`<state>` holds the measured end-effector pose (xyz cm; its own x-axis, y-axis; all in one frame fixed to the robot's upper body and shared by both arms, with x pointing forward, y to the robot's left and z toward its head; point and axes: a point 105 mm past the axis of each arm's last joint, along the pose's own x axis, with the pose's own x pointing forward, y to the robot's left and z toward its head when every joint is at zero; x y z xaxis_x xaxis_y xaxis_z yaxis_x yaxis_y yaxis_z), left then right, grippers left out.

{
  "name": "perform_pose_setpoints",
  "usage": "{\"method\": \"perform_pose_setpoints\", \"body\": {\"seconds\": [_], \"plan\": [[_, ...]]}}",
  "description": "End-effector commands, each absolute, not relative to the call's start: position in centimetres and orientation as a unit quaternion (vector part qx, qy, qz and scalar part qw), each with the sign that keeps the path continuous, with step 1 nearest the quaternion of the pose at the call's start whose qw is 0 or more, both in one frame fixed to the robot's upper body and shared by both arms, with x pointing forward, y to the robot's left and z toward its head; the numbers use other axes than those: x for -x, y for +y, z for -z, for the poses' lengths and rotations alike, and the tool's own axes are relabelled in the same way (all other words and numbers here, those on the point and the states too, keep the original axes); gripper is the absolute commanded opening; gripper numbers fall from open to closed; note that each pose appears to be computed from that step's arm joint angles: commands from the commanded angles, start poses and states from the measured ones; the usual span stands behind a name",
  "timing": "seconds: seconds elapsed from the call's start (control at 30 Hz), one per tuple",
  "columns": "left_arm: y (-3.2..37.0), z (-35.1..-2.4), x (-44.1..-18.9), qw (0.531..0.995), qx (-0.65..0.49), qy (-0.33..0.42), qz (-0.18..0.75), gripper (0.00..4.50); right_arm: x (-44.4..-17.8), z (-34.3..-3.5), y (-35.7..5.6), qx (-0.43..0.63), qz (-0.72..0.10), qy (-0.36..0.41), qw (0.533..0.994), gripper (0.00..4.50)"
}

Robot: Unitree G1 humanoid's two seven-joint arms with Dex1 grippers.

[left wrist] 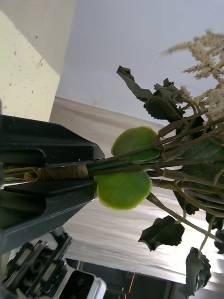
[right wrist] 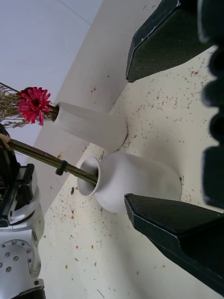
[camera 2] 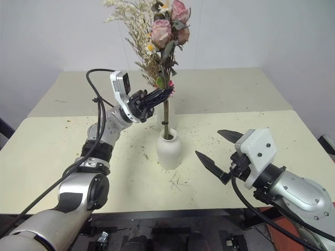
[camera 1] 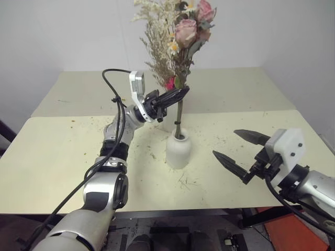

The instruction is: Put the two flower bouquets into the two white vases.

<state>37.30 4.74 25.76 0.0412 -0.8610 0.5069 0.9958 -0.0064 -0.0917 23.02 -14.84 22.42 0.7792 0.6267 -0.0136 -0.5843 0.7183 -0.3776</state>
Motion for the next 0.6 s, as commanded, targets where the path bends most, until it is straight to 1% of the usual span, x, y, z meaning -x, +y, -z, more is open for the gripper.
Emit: {"method": "perform_pose_setpoints", "body": {"seconds": [0.03,0.2,0.43,0.6], "plan": [[4.9,-27.6,-36.4,0.669,0.200,-0.192,0.689,0.12,-22.7,-23.2,-14.6,0.192,-0.328,-0.082,0.921,4.50],[4.5,-26.4,-35.9,0.666,0.166,-0.185,0.703,0.12,-22.8,-23.1,-14.6,0.194,-0.327,-0.084,0.921,4.50],[4.4,-25.5,-35.6,0.663,0.169,-0.196,0.703,0.12,-22.8,-23.1,-14.8,0.195,-0.322,-0.085,0.923,4.50],[4.5,-24.6,-35.1,0.649,0.154,-0.176,0.724,0.12,-22.7,-23.0,-14.9,0.196,-0.323,-0.080,0.923,4.50]]}}
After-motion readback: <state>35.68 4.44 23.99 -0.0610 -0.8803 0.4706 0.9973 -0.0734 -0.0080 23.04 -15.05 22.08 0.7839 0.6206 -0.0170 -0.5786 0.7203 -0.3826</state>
